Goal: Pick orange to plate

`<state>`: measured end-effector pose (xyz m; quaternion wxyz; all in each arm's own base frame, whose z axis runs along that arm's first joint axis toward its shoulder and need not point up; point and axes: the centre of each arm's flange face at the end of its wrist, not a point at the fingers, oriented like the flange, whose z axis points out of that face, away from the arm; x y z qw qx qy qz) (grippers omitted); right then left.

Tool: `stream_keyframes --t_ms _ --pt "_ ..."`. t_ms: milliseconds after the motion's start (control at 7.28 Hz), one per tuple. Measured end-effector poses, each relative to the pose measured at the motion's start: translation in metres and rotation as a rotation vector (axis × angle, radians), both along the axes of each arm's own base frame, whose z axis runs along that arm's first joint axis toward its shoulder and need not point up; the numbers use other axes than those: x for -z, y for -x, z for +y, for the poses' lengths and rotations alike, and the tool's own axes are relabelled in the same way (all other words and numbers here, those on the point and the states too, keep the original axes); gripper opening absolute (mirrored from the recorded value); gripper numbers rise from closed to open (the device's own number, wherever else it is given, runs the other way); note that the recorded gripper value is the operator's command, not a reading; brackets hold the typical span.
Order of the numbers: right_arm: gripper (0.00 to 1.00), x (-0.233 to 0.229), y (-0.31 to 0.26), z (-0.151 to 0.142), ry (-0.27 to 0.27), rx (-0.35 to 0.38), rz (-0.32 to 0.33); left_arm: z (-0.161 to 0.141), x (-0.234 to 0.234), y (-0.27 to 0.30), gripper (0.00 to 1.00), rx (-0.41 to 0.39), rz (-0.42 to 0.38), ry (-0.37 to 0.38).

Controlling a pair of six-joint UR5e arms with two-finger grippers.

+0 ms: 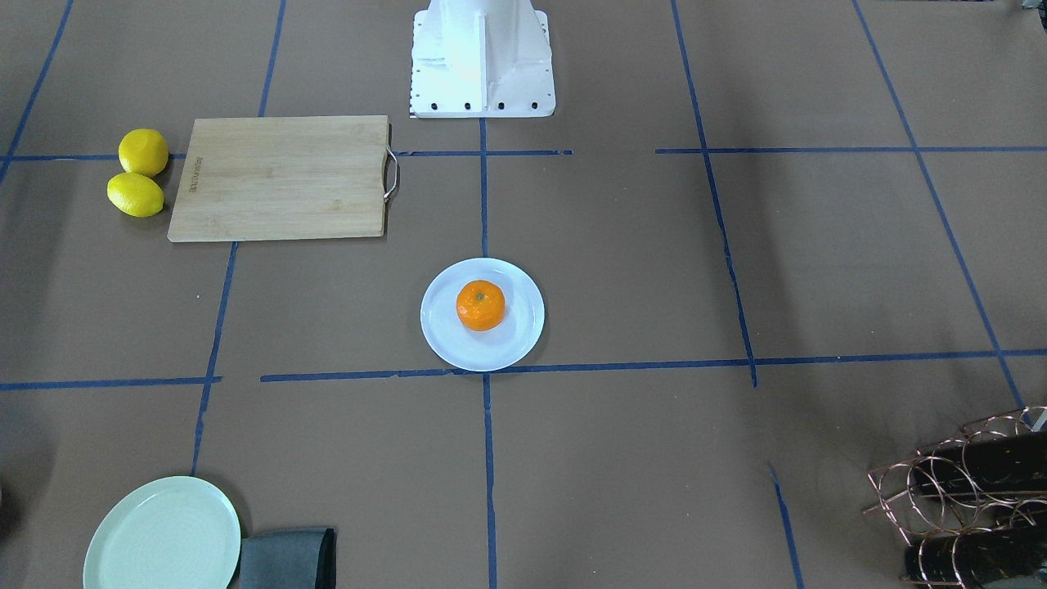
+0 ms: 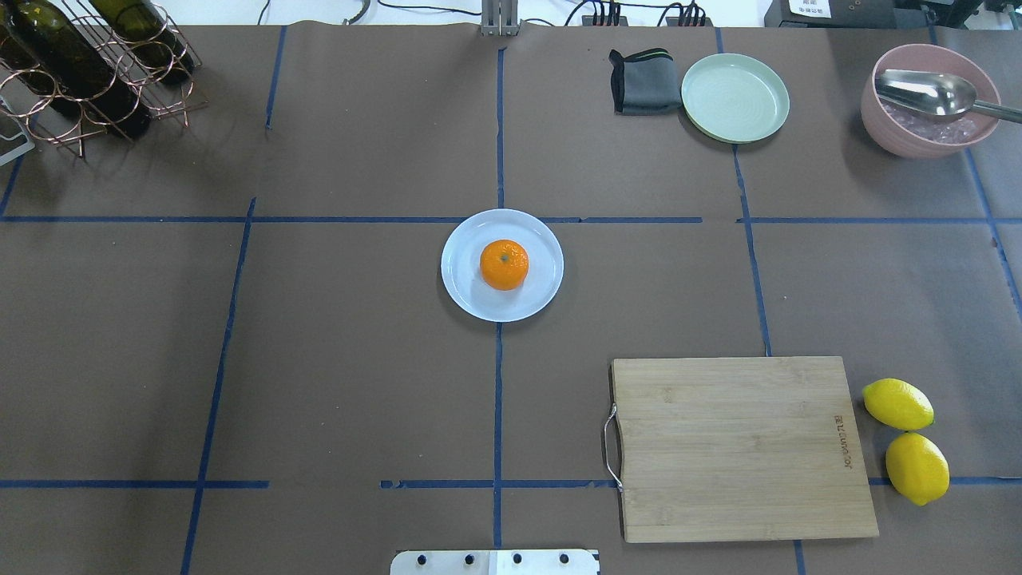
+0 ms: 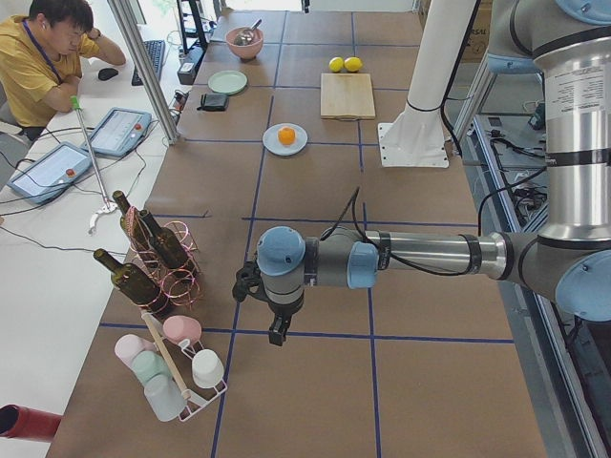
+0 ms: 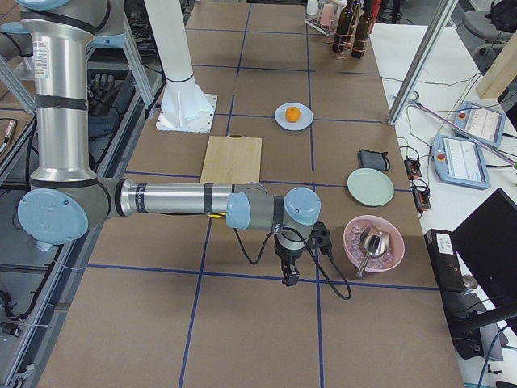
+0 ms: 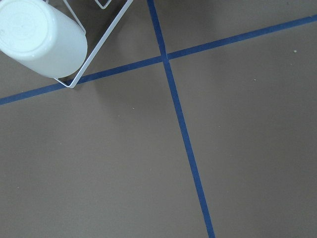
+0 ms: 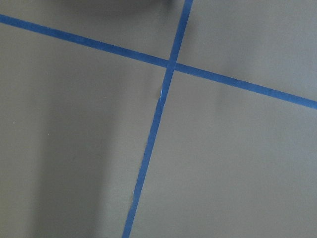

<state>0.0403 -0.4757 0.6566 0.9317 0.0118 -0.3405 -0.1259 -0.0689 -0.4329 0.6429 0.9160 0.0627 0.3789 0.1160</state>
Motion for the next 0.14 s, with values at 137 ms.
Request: stream_keyframes --t_ms 137 --pt "1.00 -0.0002 0.0000 0.0000 0.000 0.000 0.000 -0.0002 0.0002 0.0000 1.00 0.000 0.000 -0.001"
